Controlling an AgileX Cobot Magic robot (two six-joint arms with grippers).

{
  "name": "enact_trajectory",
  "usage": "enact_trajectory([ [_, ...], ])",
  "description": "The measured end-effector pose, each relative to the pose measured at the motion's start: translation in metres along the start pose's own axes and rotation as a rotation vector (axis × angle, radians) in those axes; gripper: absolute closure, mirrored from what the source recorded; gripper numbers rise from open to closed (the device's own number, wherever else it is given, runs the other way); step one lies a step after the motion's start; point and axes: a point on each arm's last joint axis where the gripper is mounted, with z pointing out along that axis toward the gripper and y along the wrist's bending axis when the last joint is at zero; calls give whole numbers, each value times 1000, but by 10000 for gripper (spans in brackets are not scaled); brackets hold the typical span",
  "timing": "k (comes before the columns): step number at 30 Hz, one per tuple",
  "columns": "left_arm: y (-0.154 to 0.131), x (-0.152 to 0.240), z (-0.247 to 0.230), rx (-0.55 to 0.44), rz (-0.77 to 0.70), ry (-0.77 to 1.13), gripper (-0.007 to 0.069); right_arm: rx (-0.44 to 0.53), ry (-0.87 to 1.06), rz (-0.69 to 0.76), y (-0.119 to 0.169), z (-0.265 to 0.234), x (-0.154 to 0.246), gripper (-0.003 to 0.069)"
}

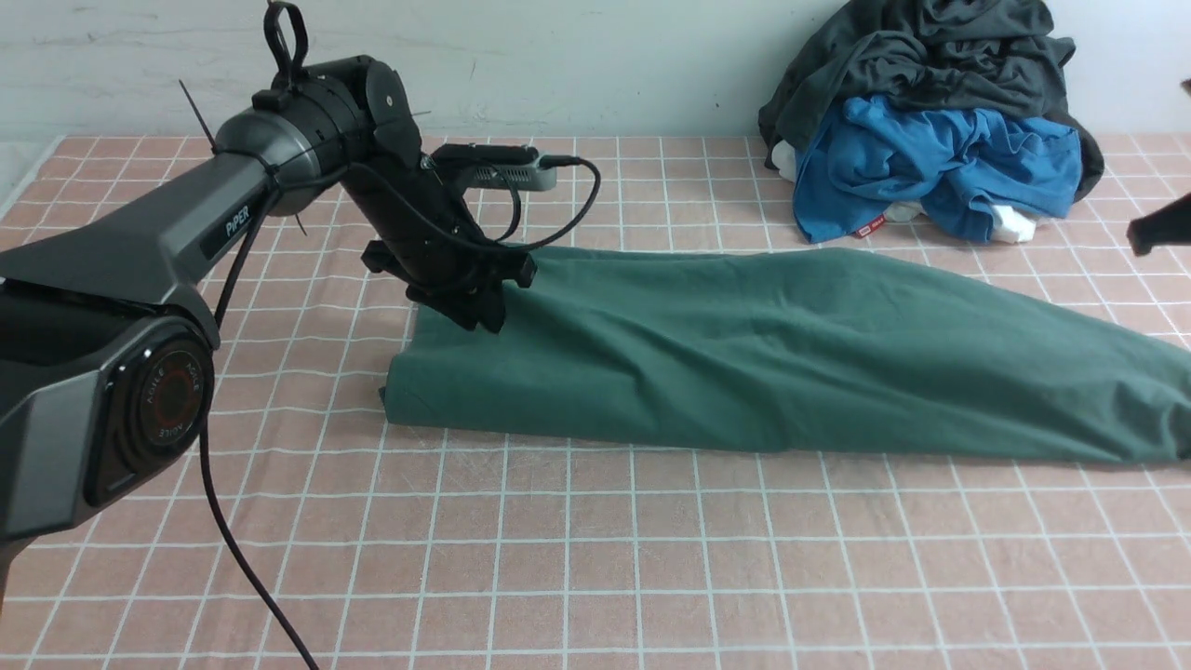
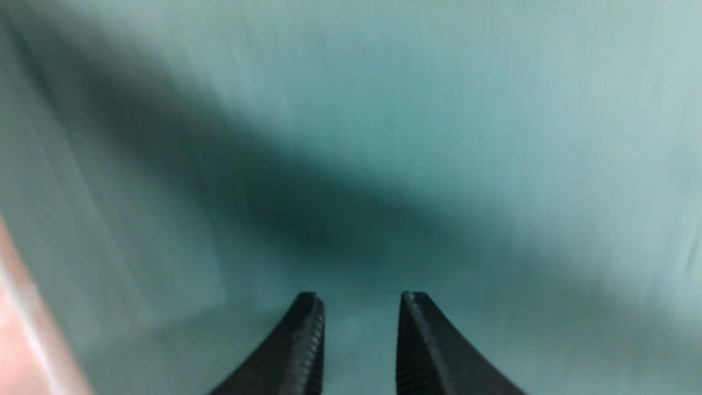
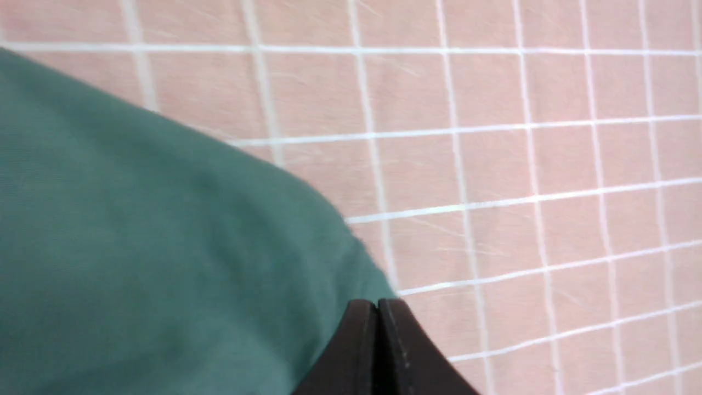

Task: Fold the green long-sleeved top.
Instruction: Use both arms to drag the lower edge of the fabric forward and fold it over the upper edge

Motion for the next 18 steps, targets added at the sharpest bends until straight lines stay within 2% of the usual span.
enact_trajectory([
  [4,1,-10,10,27,-44,-122,441,-262,84,-63,27,10,15,671],
  [6,4,-12,20,12,-43,-161,441,-319,165,-87,39,34,28,671],
  [8,11,-12,28,-31,-31,-187,441,-327,235,-119,46,60,39,671],
  [12,25,-17,28,-120,-18,-245,447,-234,256,-137,41,89,44,671],
  [15,45,-19,21,-194,-56,-294,448,-22,208,-105,24,97,39,671],
  [18,55,-18,6,-205,-95,-278,448,105,184,-62,8,97,37,671],
])
